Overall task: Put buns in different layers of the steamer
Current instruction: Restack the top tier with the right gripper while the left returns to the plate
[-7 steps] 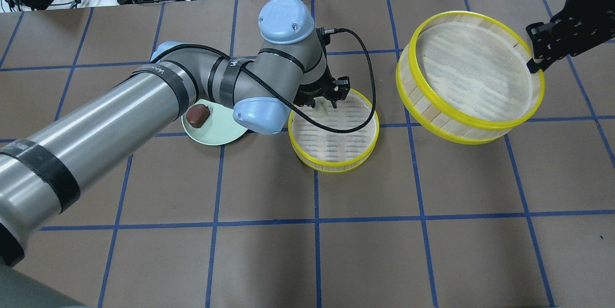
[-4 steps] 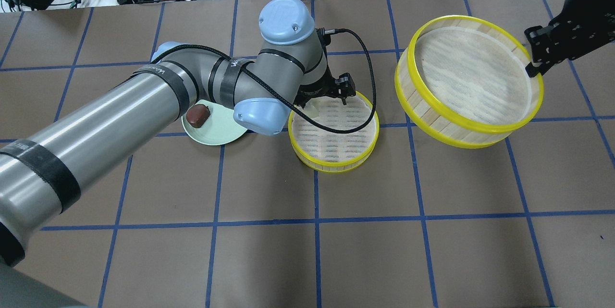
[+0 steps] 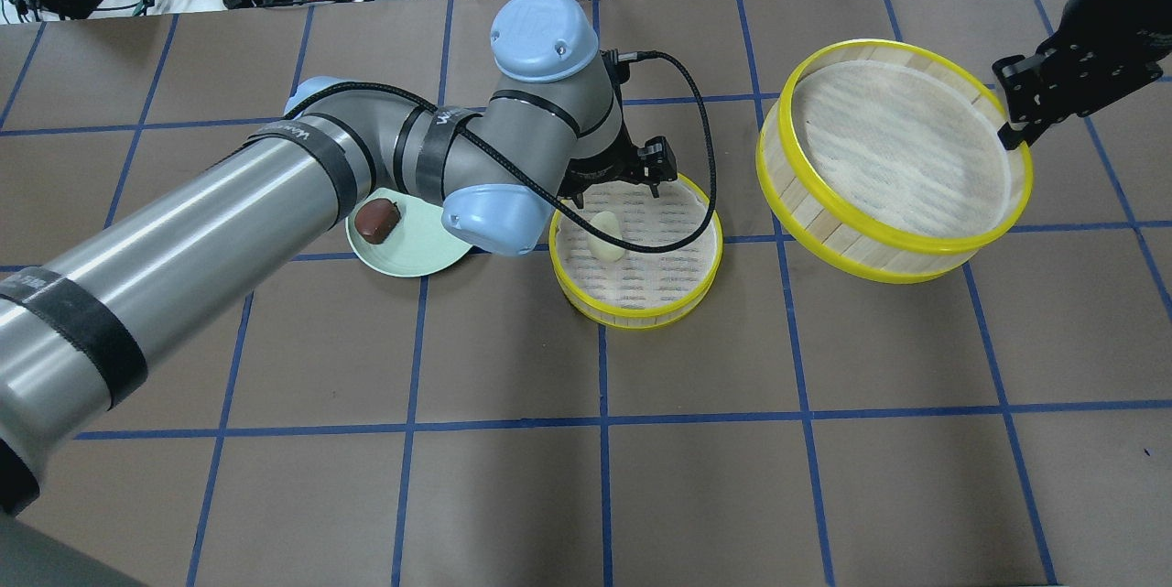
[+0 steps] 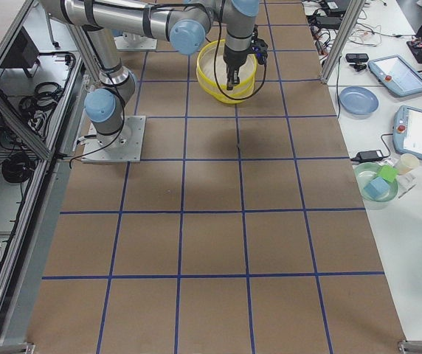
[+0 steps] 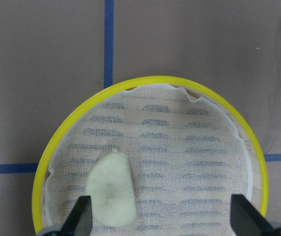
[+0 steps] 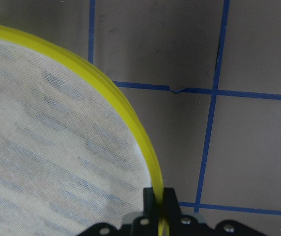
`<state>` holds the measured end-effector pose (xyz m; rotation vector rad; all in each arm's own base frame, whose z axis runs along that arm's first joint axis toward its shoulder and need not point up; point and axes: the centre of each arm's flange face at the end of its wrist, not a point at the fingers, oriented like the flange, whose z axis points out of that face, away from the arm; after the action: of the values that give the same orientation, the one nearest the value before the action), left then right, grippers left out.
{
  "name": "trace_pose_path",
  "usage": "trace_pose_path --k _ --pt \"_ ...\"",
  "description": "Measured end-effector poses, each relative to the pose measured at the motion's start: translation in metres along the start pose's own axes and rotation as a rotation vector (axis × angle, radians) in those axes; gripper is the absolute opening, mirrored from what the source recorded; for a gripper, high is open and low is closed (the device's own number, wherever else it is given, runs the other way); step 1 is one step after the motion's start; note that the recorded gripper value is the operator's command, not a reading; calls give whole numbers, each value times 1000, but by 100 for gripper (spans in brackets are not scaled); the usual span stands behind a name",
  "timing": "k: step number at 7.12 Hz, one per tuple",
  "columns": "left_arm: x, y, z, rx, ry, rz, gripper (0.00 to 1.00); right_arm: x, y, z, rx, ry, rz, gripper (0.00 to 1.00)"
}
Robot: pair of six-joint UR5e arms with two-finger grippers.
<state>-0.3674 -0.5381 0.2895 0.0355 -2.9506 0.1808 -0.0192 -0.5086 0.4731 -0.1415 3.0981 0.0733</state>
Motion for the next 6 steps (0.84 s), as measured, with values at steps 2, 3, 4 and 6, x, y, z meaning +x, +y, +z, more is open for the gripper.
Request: trace_pose_path --k 2,3,4,6 --pt "-41 -31 -17 35 -10 -31 100 -5 -26 25 -20 56 -28 0" --pt "-78 -52 -24 49 -23 -17 100 -28 -41 42 -37 85 -45 0" --pt "-116 -67 -27 56 -69 15 100 -65 -55 63 -58 96 -42 0" --pt "-181 -77 -23 -3 -234 133 100 -155 -74 109 -70 113 -6 0"
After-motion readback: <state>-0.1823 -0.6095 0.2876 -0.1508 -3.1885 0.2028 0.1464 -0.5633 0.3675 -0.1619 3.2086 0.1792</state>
